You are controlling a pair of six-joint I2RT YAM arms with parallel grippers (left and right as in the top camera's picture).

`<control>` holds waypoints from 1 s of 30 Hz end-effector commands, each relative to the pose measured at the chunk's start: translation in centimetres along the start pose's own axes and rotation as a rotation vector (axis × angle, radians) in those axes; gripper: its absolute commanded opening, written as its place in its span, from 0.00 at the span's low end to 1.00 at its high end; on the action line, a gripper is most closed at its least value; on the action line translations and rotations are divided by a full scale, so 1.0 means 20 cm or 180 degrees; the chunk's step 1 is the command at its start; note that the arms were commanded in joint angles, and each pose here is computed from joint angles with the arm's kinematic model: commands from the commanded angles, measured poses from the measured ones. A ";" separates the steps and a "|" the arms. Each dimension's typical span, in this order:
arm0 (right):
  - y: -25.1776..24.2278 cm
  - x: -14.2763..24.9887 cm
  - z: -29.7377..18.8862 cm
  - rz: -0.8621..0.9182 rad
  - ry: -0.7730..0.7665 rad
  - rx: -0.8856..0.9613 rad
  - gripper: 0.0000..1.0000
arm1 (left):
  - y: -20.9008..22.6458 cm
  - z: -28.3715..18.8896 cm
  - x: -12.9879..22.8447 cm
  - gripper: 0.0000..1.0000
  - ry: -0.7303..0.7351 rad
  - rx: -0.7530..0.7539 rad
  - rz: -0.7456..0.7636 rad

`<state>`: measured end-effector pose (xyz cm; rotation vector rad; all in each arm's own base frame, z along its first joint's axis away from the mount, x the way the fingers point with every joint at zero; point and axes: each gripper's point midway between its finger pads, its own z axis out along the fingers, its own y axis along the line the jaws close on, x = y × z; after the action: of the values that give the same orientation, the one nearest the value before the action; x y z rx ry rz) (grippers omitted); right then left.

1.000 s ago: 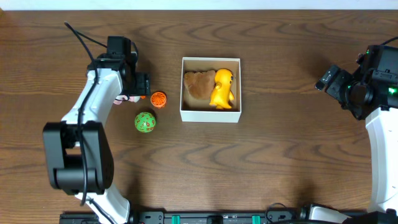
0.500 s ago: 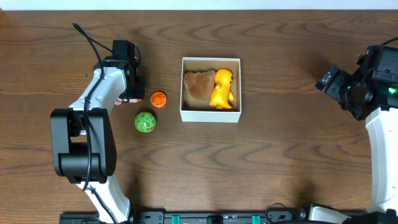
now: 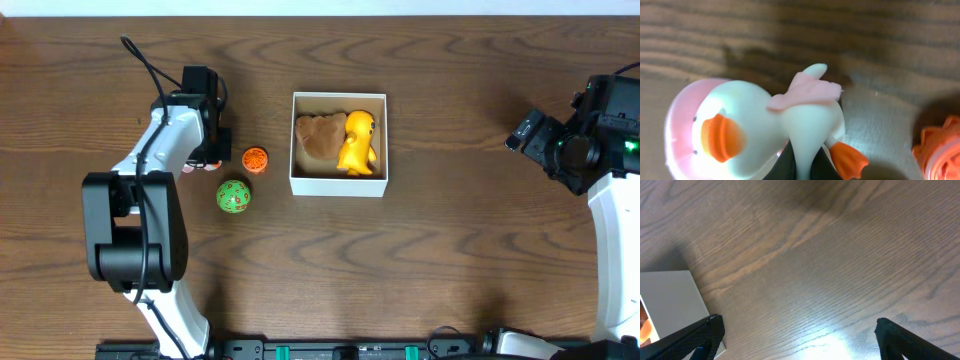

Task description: Pack container

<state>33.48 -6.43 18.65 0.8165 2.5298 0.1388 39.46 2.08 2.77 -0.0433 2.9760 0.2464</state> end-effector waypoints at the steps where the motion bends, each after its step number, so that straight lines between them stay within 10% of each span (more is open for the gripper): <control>1: 0.00 0.00 0.00 0.0052 0.0017 -0.0010 0.99 | 0.04 -0.23 -0.06 0.06 -0.0234 -0.0090 0.0001; 14: 0.00 0.01 0.00 0.0053 0.0034 -0.0029 0.99 | -0.39 -0.97 0.10 0.06 -0.1010 0.0346 0.0192; 30: 0.01 0.02 0.00 0.0052 0.0063 -0.0055 0.99 | -1.06 -0.81 0.15 0.06 -0.1040 0.0616 0.0970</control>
<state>33.39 -6.09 18.59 0.8136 2.5390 0.1620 34.31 -21.50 16.57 0.4510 2.6147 -0.0373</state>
